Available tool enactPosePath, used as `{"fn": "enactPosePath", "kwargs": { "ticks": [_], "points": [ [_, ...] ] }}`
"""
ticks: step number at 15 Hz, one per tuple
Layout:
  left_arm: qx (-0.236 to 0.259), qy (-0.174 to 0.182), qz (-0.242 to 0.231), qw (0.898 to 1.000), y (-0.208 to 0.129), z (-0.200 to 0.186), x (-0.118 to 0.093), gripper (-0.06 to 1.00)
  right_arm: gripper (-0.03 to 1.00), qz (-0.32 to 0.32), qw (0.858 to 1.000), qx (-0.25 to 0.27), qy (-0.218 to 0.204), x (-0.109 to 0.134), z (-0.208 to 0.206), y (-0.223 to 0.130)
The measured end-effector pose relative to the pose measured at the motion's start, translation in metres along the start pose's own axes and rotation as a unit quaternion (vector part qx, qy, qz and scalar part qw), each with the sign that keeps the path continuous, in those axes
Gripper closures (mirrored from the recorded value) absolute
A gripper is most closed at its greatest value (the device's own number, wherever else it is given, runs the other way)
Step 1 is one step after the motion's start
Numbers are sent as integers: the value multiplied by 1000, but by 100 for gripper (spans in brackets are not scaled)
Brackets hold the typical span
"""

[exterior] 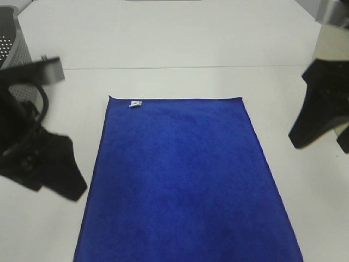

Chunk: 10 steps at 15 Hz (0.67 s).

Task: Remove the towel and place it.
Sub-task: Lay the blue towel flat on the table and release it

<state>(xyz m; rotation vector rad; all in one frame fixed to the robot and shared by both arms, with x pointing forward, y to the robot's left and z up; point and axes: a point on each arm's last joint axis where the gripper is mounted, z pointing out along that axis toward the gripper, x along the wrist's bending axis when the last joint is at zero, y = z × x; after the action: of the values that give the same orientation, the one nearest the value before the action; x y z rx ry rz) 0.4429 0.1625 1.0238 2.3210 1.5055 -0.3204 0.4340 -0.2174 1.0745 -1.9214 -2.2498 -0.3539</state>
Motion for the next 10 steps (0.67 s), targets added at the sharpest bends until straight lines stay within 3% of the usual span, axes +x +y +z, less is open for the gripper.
{"fn": "enactPosePath", "kwargs": {
  "ticks": [2, 5, 8, 10],
  "points": [
    [-55, 17, -27, 998, 28, -26, 19, 27, 26, 26, 999, -26, 26, -9, -14, 37],
    [-100, 44, -46, 993, 72, -47, 45, 27, 26, 62, 990, -76, 97, -42, -31, 97],
    [-113, 49, -64, 990, 117, -44, 70, 27, 26, 42, 991, -90, 91, -64, -27, 135],
    [-105, 47, -69, 991, 146, -29, 84, 27, 26, 34, 993, -83, 77, -68, -22, 139]
  ]
}}
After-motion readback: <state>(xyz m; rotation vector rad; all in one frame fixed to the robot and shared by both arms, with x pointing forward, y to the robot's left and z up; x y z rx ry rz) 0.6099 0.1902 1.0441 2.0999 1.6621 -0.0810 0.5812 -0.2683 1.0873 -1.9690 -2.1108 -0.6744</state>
